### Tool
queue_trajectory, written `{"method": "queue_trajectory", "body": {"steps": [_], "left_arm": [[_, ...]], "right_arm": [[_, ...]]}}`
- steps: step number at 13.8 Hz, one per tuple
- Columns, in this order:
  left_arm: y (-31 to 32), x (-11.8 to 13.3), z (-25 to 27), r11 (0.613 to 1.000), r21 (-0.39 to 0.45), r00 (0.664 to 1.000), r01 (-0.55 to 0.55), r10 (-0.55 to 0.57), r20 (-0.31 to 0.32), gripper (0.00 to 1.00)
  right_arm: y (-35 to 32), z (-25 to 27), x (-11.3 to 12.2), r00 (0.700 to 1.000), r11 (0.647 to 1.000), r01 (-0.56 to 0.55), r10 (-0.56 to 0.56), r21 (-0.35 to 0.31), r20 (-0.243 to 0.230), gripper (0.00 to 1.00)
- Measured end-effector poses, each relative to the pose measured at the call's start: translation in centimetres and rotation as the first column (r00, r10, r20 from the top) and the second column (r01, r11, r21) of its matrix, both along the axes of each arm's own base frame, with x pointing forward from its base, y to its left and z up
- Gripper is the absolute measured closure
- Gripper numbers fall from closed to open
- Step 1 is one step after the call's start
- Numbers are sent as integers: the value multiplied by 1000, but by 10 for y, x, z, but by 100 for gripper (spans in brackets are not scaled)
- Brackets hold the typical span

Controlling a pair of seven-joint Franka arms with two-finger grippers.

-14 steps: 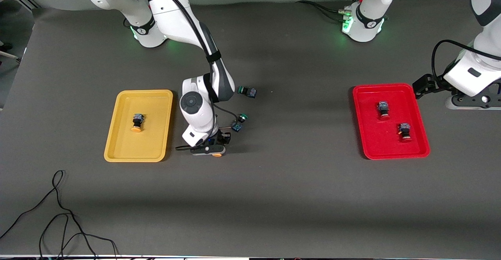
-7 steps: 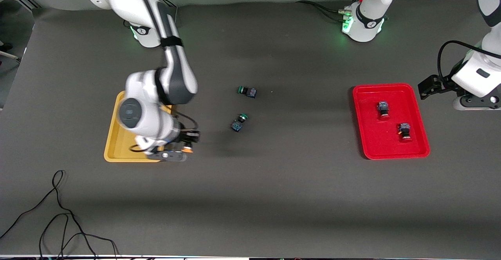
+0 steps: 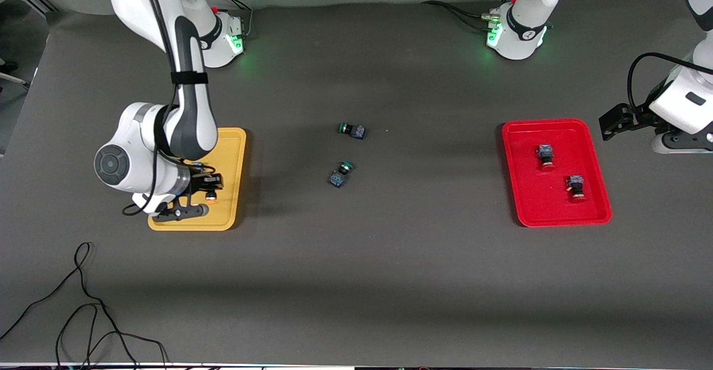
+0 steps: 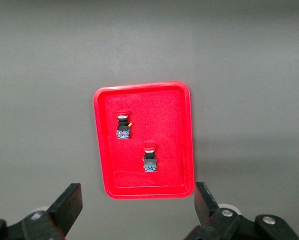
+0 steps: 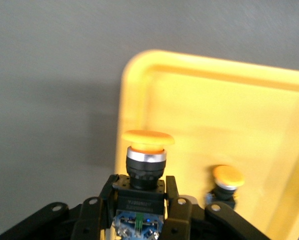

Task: Place red and yellow buttons in trays

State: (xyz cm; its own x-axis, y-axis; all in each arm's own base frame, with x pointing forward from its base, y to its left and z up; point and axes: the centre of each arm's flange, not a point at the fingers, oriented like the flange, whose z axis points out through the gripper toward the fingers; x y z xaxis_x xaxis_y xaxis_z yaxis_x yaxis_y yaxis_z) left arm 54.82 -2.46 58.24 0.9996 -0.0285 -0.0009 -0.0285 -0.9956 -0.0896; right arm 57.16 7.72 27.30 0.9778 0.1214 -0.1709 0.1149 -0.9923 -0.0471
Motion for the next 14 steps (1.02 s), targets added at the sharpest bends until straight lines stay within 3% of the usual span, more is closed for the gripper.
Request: {"method": "queue_trajectory", "body": {"steps": [4, 7, 10, 14], "left_arm": [[-4, 0, 0, 1000, -1, 1000, 7, -7, -1, 0], [-10, 0, -3, 1000, -1, 1000, 19, -19, -6, 0], [-16, 1, -4, 1000, -2, 1000, 28, -28, -3, 0], [-16, 4, -5, 1000, -4, 999, 31, -31, 13, 0]], "right_arm": [[-13, -44, -29, 1000, 1000, 3, -2, 13, -9, 58], [-9, -47, -31, 999, 1000, 11, -10, 28, -35, 32], [-2, -18, -15, 997, 997, 60, -57, 50, -49, 0], [5, 70, 19, 987, 989, 145, -144, 16, -74, 0]]}}
